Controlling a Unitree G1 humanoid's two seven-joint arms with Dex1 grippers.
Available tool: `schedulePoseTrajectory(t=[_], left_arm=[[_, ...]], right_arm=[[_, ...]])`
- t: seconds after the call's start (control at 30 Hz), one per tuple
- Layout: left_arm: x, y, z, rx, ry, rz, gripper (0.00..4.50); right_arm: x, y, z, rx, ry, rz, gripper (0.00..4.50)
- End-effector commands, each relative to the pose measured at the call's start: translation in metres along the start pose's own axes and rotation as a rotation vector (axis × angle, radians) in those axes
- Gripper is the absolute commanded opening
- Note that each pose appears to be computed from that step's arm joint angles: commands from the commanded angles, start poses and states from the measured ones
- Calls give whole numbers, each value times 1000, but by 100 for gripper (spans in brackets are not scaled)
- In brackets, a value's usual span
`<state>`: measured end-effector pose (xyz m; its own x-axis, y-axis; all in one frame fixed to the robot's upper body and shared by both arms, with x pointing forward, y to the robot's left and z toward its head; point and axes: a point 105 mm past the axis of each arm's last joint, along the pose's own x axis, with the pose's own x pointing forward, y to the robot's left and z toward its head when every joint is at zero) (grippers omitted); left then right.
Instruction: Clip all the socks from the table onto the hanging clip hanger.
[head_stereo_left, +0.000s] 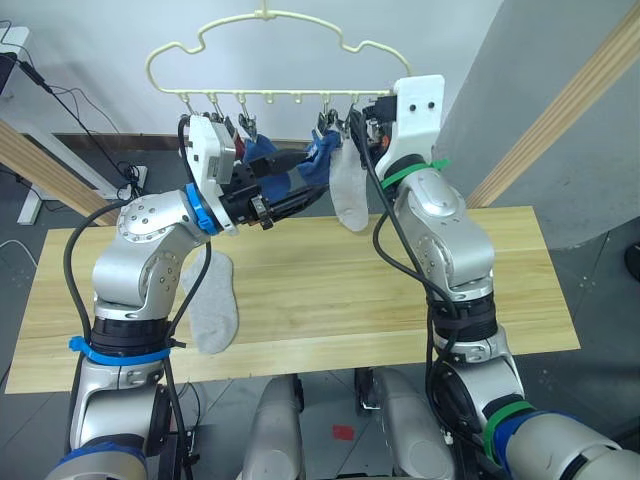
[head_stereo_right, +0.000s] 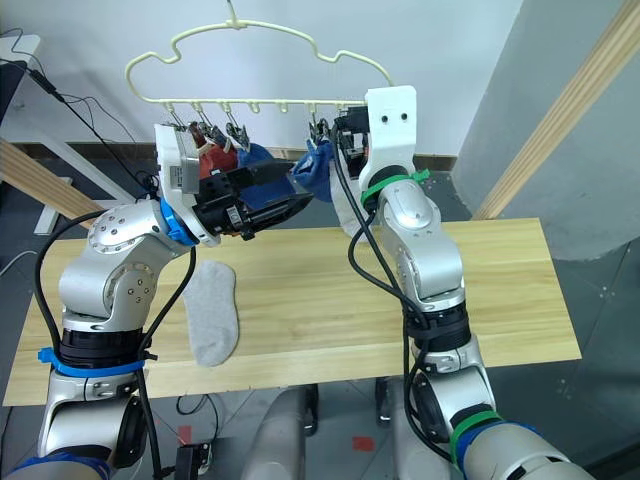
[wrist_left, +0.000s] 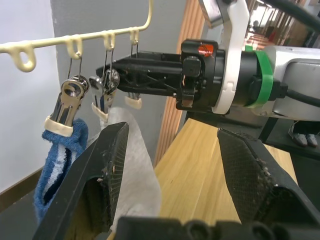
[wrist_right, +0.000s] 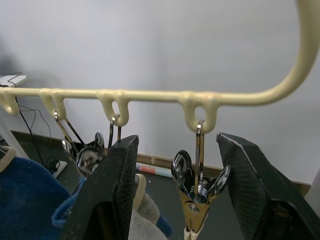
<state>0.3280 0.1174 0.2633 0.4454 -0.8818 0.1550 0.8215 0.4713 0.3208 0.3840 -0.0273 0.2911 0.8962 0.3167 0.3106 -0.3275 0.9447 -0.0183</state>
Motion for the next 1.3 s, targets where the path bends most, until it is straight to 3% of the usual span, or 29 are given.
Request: schedulePoseTrajectory(t=[0.03, 0.7, 0.97, 1.3], left_arm=[[-1, -2, 12, 54, -28, -4, 309], [-1, -2, 12, 58, -26, -2, 309], [0, -3, 12, 57, -24, -7, 309], [-1, -4, 11, 56, -23, -9, 309]], right_arm=[[0, 9, 19, 20, -66, 35, 258], [5, 14, 17, 85, -70, 51, 258], [-2, 0, 17, -36, -75, -16, 258], [-13, -5, 11, -45, -56, -106, 258]])
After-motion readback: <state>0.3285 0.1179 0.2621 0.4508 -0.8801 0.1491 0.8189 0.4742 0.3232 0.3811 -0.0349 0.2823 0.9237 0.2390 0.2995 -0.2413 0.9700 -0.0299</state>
